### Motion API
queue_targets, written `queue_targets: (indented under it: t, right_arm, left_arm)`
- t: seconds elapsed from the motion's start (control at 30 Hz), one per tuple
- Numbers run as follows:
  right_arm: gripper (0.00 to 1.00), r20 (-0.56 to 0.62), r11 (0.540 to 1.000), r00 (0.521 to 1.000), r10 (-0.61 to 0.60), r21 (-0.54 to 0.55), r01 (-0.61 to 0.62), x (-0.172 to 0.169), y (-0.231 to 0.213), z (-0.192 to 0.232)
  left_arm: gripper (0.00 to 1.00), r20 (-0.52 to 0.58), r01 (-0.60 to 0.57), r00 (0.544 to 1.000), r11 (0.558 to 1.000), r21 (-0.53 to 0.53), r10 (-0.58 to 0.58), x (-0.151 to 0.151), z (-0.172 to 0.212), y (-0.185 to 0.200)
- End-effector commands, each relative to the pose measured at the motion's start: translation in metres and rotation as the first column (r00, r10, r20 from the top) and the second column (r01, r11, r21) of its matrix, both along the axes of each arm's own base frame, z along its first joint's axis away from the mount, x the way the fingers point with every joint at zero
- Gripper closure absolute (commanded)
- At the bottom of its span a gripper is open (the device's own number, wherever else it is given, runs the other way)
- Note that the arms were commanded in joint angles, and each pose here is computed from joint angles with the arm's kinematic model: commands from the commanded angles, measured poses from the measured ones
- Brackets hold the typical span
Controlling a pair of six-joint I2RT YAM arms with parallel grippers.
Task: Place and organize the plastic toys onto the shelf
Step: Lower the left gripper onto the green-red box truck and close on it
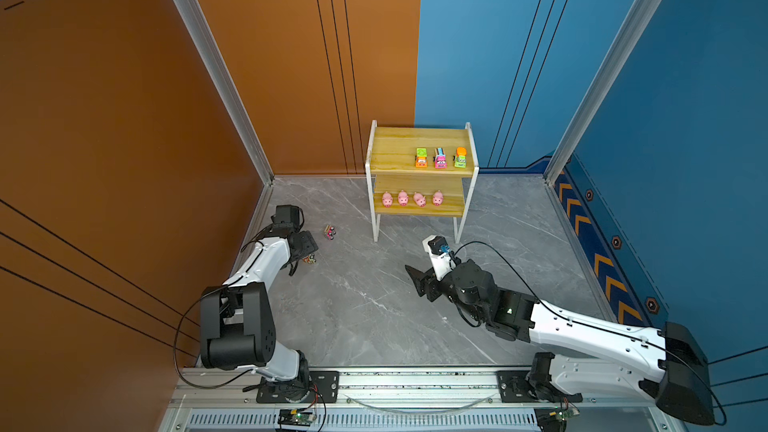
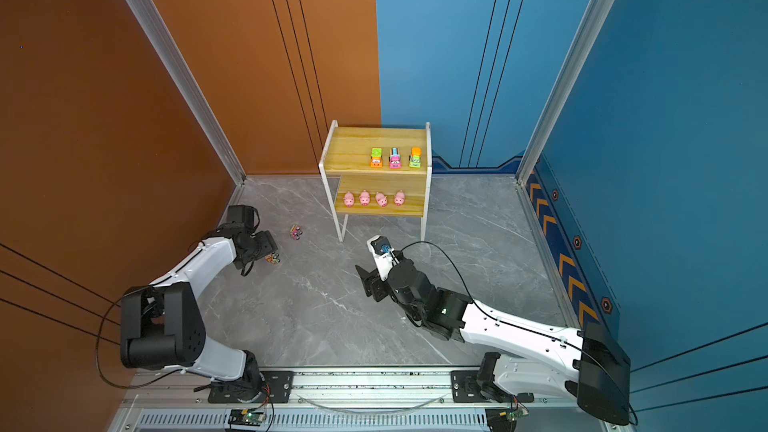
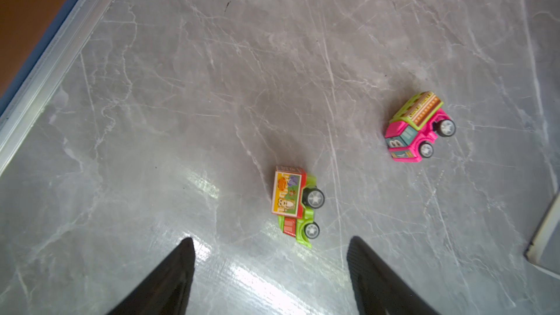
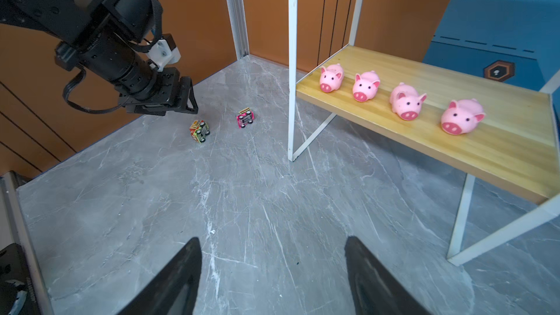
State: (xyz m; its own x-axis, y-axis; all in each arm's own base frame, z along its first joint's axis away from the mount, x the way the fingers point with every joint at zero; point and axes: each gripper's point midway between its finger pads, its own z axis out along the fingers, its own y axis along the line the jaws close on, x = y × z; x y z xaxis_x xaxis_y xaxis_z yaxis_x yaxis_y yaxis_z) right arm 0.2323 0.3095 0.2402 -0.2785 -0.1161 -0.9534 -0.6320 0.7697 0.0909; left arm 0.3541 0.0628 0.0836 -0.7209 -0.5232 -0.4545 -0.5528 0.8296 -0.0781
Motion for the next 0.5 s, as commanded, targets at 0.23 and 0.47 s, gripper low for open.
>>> queue_targets:
  t: [0.23,0.47]
  right_arm:
    - [0.25,-0.009,0.993,0.995,0.096,0.076,-0.095,-0.006,0.021,-0.010]
    - [0.25,-0.027,0.991,0.995,0.098,0.092,-0.095,-0.003,0.019,-0.018]
  left_arm:
    - [0.20,-0.149,0.037,0.989,0.997,0.069,-0.026,0.006,-0.018,0.007]
    - [0.21,-0.193,0.093,0.978,0.993,0.068,-0.079,0.017,-0.034,-0.007]
